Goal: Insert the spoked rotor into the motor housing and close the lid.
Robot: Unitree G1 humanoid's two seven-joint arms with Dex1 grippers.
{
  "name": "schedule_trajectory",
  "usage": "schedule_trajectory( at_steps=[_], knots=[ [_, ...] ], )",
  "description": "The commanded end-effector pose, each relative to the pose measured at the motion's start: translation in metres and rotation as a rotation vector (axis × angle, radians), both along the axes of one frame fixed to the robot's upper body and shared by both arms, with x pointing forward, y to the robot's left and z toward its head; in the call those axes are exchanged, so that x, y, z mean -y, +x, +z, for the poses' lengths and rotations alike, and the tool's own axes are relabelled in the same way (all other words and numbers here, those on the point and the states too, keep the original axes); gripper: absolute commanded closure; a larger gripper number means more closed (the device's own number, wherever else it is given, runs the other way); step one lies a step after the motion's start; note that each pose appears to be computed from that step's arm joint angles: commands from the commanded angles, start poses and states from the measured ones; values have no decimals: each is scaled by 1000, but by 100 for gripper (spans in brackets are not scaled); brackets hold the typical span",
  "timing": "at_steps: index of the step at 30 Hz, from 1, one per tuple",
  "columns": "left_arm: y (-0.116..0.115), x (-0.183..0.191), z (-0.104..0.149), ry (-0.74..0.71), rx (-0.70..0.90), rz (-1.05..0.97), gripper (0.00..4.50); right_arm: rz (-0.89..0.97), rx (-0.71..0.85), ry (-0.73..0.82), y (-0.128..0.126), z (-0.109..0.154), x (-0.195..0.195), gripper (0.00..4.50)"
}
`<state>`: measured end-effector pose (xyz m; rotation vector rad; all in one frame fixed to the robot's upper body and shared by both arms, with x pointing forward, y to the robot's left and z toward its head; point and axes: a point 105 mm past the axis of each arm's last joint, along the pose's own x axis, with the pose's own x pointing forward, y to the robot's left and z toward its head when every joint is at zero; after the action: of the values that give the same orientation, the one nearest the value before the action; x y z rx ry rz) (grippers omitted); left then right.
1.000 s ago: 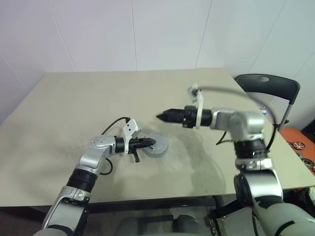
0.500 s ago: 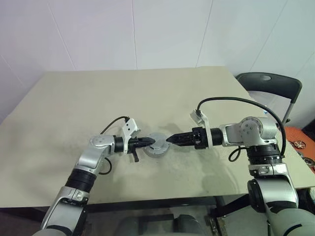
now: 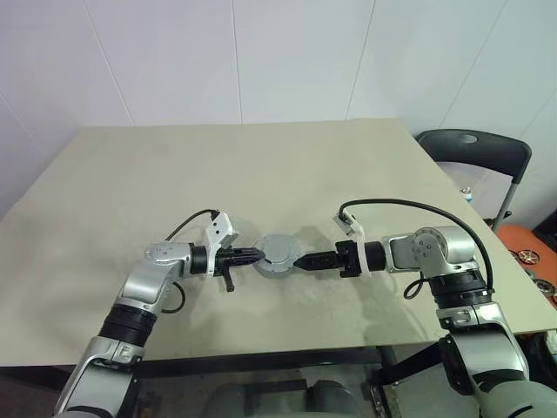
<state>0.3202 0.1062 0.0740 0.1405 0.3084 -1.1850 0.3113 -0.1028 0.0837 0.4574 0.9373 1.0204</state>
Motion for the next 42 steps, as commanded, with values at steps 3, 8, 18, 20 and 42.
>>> schedule_trajectory(
  at_steps=[3,8,18,20,42],
  knots=[
    [2,-4,14,-22,51,13,450,-20,58,-7,8,1,-7,1],
    [2,-4,13,-25,55,22,450,-20,40,-3,2,-11,-26,1],
    [2,-5,13,-30,61,38,450,-51,43,0,5,-14,-35,1],
    [1,-6,13,-31,60,40,450,-68,36,-3,7,-16,-35,1],
    [7,-11,15,-28,66,62,450,-194,-60,49,15,-27,-45,1]
  ],
)
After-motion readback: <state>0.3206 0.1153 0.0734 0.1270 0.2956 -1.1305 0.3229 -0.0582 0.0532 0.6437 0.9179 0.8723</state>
